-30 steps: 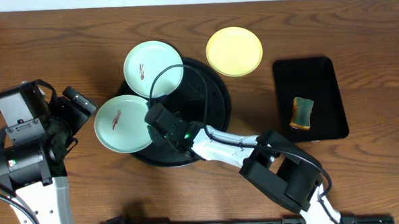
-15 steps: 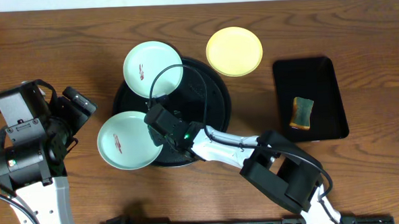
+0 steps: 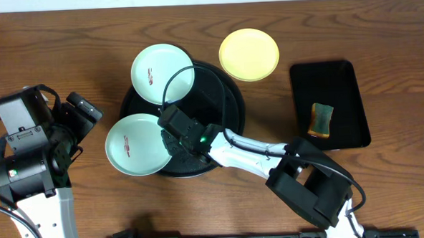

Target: Clean dirty plates on tray and stack at the side

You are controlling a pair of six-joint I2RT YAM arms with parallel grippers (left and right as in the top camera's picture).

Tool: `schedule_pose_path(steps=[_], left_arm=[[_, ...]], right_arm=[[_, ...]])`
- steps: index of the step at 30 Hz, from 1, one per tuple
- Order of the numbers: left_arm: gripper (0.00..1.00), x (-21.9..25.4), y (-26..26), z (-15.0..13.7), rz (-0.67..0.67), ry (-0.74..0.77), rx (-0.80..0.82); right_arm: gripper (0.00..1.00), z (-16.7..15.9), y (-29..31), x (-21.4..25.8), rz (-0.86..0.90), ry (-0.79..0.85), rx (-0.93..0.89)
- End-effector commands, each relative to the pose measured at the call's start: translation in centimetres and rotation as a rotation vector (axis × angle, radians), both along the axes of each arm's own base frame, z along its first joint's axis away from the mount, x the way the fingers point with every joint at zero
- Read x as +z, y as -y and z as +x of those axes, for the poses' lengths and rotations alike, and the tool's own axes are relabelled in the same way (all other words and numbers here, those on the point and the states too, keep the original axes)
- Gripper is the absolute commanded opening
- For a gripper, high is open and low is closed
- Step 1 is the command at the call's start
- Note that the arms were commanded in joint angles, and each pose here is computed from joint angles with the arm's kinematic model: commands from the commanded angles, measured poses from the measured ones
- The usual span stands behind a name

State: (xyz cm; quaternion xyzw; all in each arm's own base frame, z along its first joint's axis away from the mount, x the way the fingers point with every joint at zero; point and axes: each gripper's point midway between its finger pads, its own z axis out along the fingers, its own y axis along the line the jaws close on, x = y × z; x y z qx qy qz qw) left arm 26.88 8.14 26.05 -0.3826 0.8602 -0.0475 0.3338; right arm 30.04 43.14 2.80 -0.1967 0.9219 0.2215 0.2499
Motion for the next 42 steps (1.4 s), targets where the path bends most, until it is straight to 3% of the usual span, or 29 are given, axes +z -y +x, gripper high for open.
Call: schedule_pose_path(steps=[1, 6, 9, 18, 23, 29, 35, 39, 42], left_arm=[[0.97, 0.7, -0.1, 0.1, 0.005, 0.015, 0.004], [0.97, 0.7, -0.1, 0.1, 0.005, 0.016, 0.004], [0.97, 0.7, -0.1, 0.1, 0.005, 0.015, 0.004], [0.97, 0.7, -0.1, 0.1, 0.005, 0.016, 0.004], [0.97, 0.6, -0.1, 0.1, 0.005, 0.015, 0.004], [0.97, 0.6, -0.1, 0.1, 0.005, 0.015, 0.004], [0.97, 0.6, -0.1, 0.1, 0.005, 0.015, 0.004], [0.97, 0.6, -0.1, 0.1, 0.005, 0.015, 0.004], [0.97, 0.6, -0.1, 0.1, 0.005, 0.015, 0.004]], right_arm=[[0.39, -0.3, -0.2, -0.4, -0.009, -0.001, 0.004], [0.29, 0.4, 0.7, -2.6, -0.053, -0.004, -0.028], [0.01, 0.8, 0.2, -1.7, -0.025, 0.02, -0.031], [0.01, 3.9, 2.1, 7.4, 0.037, 0.198, -0.144], [0.01, 4.9, 6.2, 11.9, -0.068, 0.3, -0.124], [0.01, 6.4, 14.0, 10.5, -0.086, 0.073, -0.436], [0.01, 4.9, 17.4, 6.6, 0.112, -0.328, -0.954], [0.01, 3.0, 16.2, 4.7, 0.155, -0.425, -1.074], [0.01, 1.3, 14.8, 2.9, 0.132, -0.44, -1.06]])
